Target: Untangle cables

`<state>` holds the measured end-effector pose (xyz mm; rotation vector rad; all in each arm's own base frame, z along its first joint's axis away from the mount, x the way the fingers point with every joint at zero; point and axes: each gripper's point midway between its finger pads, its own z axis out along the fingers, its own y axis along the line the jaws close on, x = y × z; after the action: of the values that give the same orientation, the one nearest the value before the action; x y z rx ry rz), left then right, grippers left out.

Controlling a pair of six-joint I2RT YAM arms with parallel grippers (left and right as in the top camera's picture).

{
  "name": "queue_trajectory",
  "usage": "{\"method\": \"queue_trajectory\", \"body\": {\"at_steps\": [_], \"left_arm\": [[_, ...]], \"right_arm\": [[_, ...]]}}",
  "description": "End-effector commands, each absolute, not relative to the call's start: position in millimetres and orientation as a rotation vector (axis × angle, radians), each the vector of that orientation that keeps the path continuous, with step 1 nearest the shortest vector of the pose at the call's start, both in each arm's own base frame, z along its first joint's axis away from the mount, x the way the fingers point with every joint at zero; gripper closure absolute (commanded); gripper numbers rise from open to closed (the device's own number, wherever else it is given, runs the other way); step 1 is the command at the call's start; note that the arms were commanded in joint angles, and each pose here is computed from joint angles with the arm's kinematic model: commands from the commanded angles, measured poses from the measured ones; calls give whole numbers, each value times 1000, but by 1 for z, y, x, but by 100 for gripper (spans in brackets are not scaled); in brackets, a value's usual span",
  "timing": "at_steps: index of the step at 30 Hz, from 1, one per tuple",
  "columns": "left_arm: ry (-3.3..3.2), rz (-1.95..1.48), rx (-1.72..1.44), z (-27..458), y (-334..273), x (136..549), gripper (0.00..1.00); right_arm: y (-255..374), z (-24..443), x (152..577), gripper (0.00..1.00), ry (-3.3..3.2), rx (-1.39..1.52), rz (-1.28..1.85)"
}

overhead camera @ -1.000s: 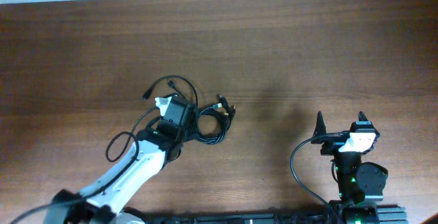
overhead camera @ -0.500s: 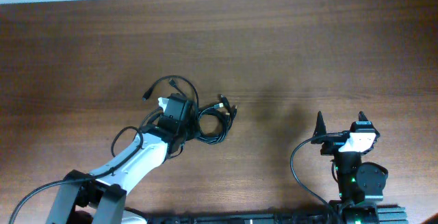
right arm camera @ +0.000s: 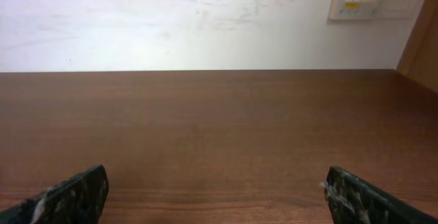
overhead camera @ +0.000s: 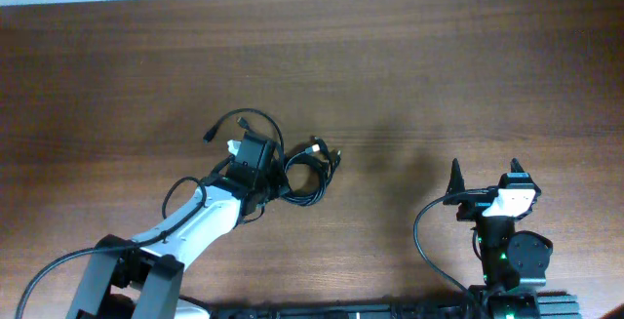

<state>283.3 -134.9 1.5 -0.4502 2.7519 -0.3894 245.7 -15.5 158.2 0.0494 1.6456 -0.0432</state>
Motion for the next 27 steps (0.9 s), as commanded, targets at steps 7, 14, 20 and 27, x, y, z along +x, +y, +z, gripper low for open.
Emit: {"method": "queue_trajectory", "body": {"at_steps": [7,14,20,27], "left_arm": [[2360,-536,-380,125,-127,308,100],[2146,-589,-235,192,-126,303,100],[2123,-582,-201,197,-126,304,100],[2141,-575,-203,194,-125,302,100]], "right_arm": [[-17,156,245,1,1648,61,-49],[-17,156,245,1,1648,61,-49],[-17,156,245,1,1648,61,-49],[-17,156,245,1,1648,61,-49]]}}
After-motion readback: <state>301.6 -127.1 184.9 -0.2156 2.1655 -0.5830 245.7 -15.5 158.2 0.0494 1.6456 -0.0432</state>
